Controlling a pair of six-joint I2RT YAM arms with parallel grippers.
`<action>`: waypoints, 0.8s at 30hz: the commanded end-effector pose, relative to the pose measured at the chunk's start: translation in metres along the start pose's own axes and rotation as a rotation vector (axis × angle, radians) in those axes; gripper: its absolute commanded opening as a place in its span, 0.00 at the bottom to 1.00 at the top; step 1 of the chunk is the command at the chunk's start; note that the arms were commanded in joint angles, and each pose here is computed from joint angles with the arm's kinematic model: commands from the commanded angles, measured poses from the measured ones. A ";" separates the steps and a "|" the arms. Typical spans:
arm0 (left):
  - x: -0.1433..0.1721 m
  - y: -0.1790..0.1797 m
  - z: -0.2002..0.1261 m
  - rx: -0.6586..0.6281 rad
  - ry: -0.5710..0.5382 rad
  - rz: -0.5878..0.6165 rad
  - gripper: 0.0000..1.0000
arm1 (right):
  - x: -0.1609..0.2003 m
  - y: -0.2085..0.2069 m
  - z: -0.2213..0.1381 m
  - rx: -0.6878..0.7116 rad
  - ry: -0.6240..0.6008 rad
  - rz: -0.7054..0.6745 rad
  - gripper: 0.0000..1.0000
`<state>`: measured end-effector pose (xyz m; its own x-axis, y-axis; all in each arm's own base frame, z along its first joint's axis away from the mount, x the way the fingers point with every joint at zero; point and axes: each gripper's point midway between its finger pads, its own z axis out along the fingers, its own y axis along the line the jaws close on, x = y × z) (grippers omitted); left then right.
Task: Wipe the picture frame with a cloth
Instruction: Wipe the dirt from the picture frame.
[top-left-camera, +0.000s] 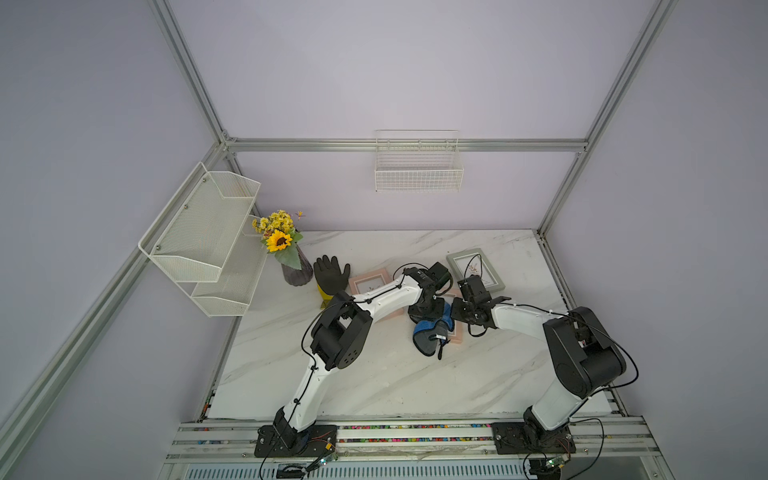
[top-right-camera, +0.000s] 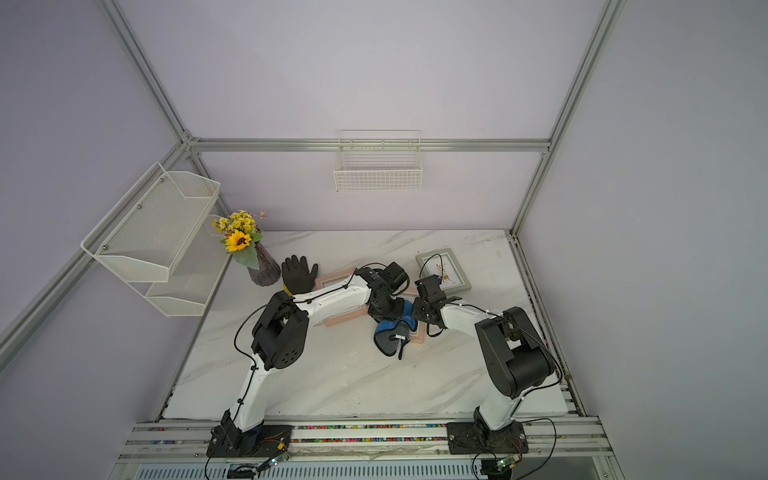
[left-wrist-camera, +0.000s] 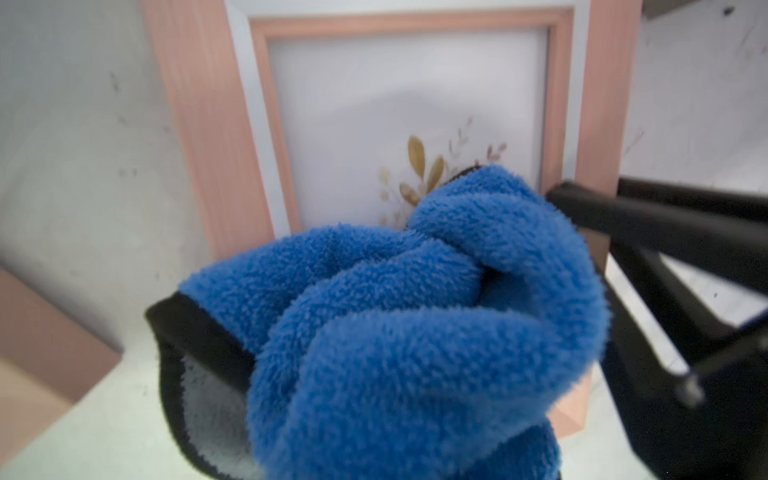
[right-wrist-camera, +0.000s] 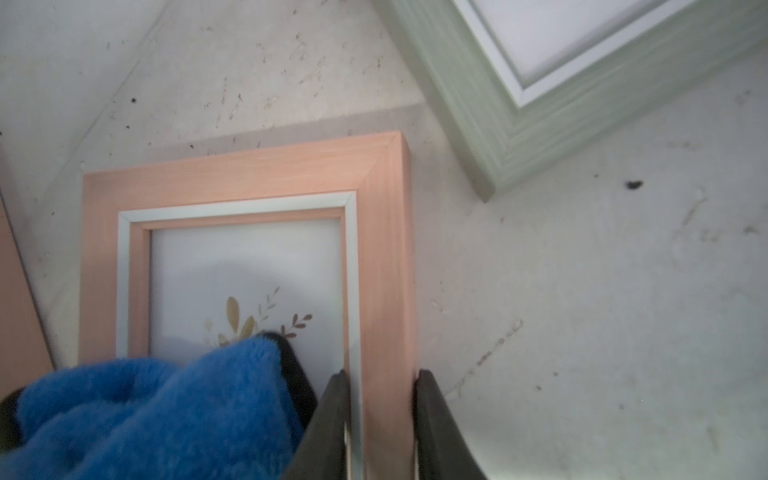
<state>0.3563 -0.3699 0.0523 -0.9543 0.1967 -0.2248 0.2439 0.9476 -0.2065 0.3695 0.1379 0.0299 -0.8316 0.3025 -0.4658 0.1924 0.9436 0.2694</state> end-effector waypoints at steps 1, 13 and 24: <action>-0.025 0.025 0.012 -0.065 -0.014 -0.037 0.00 | 0.031 -0.019 0.002 0.068 0.106 -0.007 0.22; 0.039 0.009 0.001 -0.009 0.070 0.016 0.00 | 0.031 -0.017 0.006 0.068 0.116 0.000 0.22; -0.018 0.034 0.002 -0.094 -0.022 -0.031 0.00 | 0.031 -0.020 0.002 0.080 0.111 -0.004 0.22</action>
<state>0.3523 -0.3643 0.0531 -0.9545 0.1958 -0.2249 0.2425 0.9487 -0.2030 0.3686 0.1380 0.0303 -0.8355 0.3020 -0.4590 0.1944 0.9438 0.2672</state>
